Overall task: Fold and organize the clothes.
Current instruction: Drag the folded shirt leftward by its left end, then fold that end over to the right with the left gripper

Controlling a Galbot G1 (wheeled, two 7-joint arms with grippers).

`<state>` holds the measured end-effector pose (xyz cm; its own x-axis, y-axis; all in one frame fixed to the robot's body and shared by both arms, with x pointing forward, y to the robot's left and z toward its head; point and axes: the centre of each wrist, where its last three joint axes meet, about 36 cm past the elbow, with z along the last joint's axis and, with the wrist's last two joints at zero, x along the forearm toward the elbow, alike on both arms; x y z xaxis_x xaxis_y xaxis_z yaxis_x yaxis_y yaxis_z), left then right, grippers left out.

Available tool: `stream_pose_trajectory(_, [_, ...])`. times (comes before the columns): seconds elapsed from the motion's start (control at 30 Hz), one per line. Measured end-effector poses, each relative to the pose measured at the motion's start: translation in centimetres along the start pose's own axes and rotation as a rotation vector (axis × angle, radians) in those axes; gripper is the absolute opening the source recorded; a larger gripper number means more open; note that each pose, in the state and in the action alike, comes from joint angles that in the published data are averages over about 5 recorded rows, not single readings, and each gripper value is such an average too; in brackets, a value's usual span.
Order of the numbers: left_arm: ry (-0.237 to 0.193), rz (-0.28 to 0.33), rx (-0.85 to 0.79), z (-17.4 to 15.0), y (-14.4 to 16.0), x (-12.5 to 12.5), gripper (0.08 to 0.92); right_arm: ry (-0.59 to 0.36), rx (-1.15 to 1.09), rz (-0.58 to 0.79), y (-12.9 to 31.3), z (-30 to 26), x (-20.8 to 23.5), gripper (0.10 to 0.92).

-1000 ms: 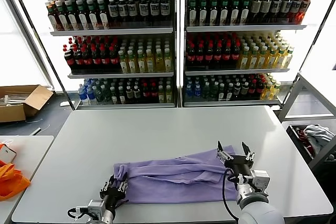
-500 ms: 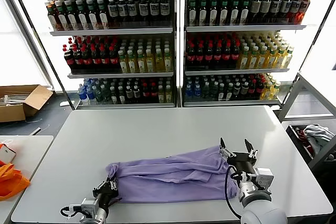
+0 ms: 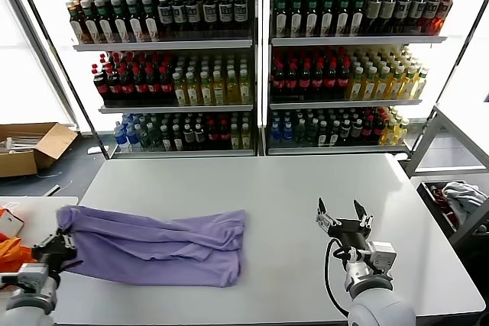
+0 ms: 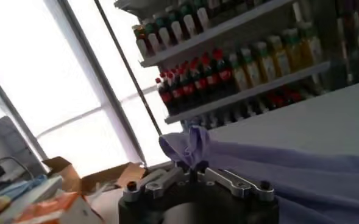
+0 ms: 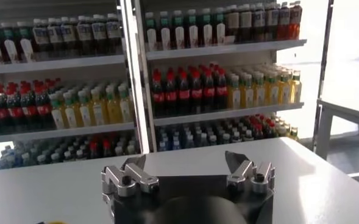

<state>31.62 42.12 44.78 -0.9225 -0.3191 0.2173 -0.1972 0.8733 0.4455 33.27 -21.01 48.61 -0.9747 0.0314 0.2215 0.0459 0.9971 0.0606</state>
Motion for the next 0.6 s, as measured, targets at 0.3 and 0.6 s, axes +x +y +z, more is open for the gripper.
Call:
stream_pose_trajectory(0.3, [-0.052, -0.049, -0.134, -2.9, 3.9, 0.1, 0.113, 0.003, 0.012, 0.01, -0.1, -0.2, 0.7, 0.823])
stream_pose_trajectory(0.6, [-0.051, 0.103, -0.063, -3.5, -3.5, 1.4, 0.113, -0.003, 0.023, 0.03, -0.2, -0.4, 2.2, 0.823])
